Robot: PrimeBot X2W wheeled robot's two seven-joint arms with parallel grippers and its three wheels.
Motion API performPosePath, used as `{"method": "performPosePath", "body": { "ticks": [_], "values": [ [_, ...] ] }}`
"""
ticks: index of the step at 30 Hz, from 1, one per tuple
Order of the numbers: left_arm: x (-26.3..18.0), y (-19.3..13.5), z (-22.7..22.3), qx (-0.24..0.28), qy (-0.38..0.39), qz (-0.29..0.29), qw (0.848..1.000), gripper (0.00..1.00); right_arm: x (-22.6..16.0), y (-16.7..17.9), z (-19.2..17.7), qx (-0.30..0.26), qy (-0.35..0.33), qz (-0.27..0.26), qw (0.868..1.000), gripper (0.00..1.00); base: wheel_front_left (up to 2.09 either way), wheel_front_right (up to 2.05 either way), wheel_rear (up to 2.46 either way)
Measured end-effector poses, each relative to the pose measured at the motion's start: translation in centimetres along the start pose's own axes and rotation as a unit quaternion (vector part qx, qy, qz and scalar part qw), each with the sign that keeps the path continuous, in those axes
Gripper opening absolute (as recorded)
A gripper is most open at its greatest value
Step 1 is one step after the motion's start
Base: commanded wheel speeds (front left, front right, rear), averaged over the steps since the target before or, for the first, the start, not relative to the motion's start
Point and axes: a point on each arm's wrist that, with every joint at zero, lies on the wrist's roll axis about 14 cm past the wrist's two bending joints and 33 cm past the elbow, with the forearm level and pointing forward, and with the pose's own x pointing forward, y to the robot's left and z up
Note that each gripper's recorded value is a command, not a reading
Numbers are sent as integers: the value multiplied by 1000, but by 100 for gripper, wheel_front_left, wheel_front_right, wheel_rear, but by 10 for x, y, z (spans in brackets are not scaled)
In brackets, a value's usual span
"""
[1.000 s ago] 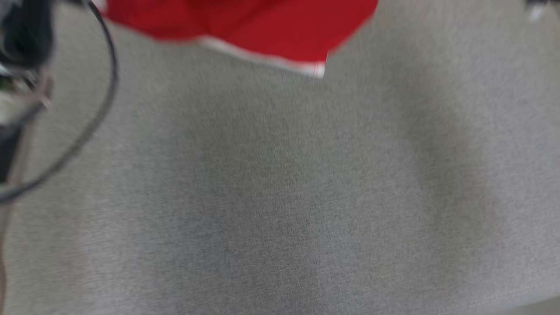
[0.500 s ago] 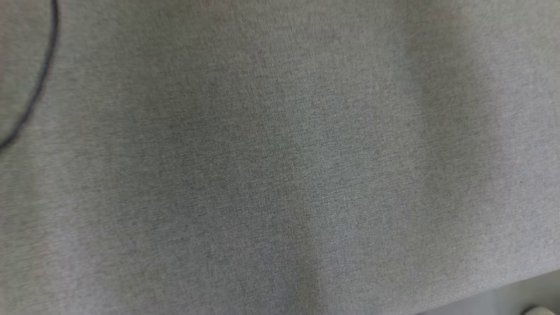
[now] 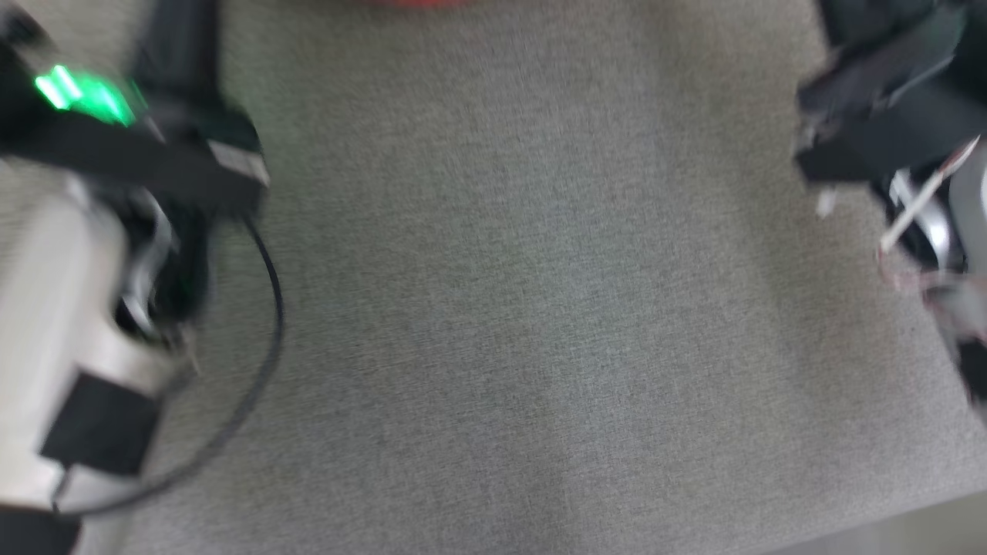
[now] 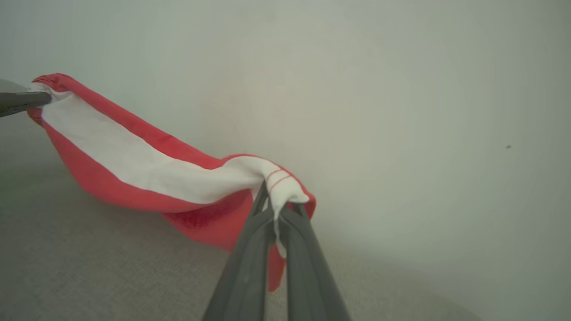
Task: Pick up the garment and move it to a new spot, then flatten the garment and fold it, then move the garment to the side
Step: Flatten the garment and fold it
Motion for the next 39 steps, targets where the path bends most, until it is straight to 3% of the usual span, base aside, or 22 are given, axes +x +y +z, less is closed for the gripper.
{"method": "performPosePath", "body": {
  "ticks": [5,13,20,25,28,35,37,39],
  "values": [
    [-51,-4,-36,-20,99,32,994,0,-39,15,-10,63,76,13,995,0,0,0,0],
    [-139,-23,-72,-61,215,89,970,0,-122,30,-36,117,212,17,970,0,0,0,0],
    [-209,-44,-80,-69,282,127,948,0,-205,78,-48,192,300,51,933,0,0,0,0],
    [-248,-61,-79,-78,312,140,937,0,-244,91,-47,207,324,49,922,0,0,0,0],
    [-265,-68,-75,-70,317,147,934,0,-264,109,-47,230,334,56,912,0,0,0,0],
    [-308,-81,-86,-47,371,161,914,0,-296,134,-43,277,350,72,892,0,0,0,0],
    [-314,-82,-85,-45,377,165,910,0,-296,130,-37,273,342,68,897,0,0,0,0],
    [-308,-84,-77,-45,357,162,919,0,-290,122,-30,260,325,62,907,0,0,0,0]
  ]
}}
